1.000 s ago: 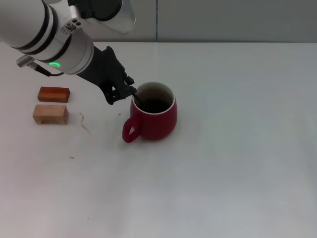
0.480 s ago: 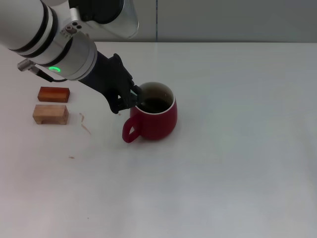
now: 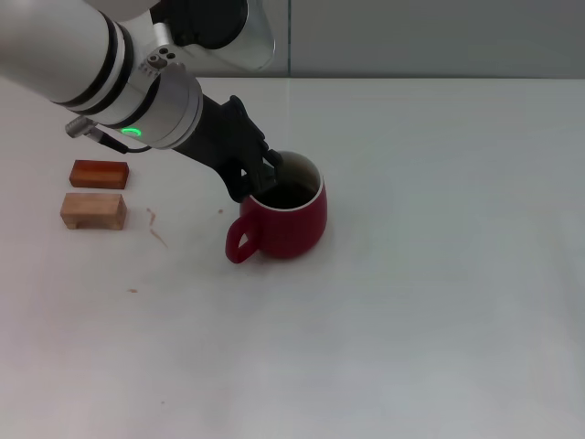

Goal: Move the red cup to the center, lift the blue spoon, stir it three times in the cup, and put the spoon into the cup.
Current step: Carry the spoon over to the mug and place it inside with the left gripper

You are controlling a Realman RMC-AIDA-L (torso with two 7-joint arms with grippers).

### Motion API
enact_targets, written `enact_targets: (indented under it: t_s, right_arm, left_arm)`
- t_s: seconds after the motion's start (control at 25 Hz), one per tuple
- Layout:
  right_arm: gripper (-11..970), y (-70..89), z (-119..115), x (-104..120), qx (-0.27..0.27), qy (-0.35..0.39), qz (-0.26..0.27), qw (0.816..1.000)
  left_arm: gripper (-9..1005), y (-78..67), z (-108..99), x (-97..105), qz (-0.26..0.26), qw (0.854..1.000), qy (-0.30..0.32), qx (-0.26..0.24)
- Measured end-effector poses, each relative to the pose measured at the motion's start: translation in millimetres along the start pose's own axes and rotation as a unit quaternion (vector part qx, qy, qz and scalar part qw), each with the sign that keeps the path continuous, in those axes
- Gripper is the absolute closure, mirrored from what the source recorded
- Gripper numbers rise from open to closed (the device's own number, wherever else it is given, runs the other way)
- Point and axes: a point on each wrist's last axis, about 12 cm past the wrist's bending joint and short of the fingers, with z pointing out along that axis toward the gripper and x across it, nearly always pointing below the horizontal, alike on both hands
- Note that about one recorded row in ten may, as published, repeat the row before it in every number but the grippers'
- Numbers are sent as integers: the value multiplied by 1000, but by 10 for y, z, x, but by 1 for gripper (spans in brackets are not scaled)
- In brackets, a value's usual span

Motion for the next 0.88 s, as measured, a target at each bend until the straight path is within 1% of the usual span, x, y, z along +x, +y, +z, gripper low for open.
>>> enact_targets:
  t_s: [0.28,0.56,0.88]
  right_arm:
    - [295,0,0,-1,0,0,0,1000]
    - [298,-1,0,-2,0,-1,0,1000]
    - [297,2,11,-6,-1,-2,0,1000]
  left_arm:
    - [854,48,-10,33,-9,1000,-3,-16]
    - [854,64,-31,77,-7,1000,13,-24]
    - [853,42,-94,112,-8,999,26,-24]
